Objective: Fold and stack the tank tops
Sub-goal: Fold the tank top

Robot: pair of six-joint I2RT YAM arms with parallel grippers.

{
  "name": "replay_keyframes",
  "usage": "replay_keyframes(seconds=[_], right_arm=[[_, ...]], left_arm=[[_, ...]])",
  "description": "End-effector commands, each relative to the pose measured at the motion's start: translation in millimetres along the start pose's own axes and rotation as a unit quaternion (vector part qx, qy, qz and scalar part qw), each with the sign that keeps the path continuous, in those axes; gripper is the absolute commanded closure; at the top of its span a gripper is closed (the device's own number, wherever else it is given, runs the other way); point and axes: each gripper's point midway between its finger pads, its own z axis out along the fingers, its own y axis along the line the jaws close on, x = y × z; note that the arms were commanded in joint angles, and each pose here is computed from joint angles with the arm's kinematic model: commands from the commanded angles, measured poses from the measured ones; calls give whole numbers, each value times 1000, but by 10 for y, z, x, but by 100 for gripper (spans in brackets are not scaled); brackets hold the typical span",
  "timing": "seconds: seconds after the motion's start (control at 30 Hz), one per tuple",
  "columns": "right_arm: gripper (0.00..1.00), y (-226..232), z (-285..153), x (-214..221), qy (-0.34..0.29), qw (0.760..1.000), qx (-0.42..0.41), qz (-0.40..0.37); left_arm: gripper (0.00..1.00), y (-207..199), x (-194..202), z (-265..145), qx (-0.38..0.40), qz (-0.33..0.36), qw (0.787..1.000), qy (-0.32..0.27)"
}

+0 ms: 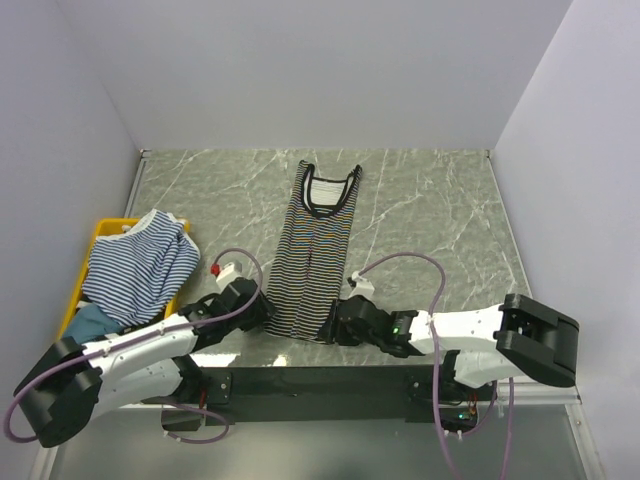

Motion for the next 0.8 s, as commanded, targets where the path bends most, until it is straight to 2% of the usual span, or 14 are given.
replay_keyframes(seconds=[0.0, 0.03, 0.07, 0.1, 0.17, 0.2, 0.33, 0.47, 0.6, 0.77], right_arm=[[54, -200, 26, 94, 7, 999, 35, -2], [58, -207, 21, 105, 10, 999, 37, -2], [62, -207, 17, 89, 8, 999, 39, -4], [73, -214, 1, 78, 7, 999, 42, -9], [86, -188, -23, 63, 7, 999, 41, -14], [92, -156, -52, 43, 6, 999, 36, -18], [97, -217, -188, 73, 23, 998, 47, -36], [99, -203, -376, 156, 45, 997, 39, -46], [99, -274, -599, 323, 68, 993, 73, -70], [96, -175, -792, 520, 88, 990, 83, -79]], left_arm=[[56, 137, 143, 25, -18, 25, 999, 34], [63, 142, 158, 27, -17, 24, 999, 37], [75, 146, 169, 26, -18, 25, 999, 40], [82, 149, 192, 18, -18, 27, 998, 47], [98, 143, 199, -4, -19, 29, 998, 51], [99, 129, 231, -24, -15, 26, 998, 61], [99, 55, 306, -157, 12, 5, 997, 81], [99, 54, 446, -262, 20, -1, 994, 105], [99, 28, 670, -370, 17, -8, 991, 133], [99, 42, 980, -545, 3, 2, 986, 170]])
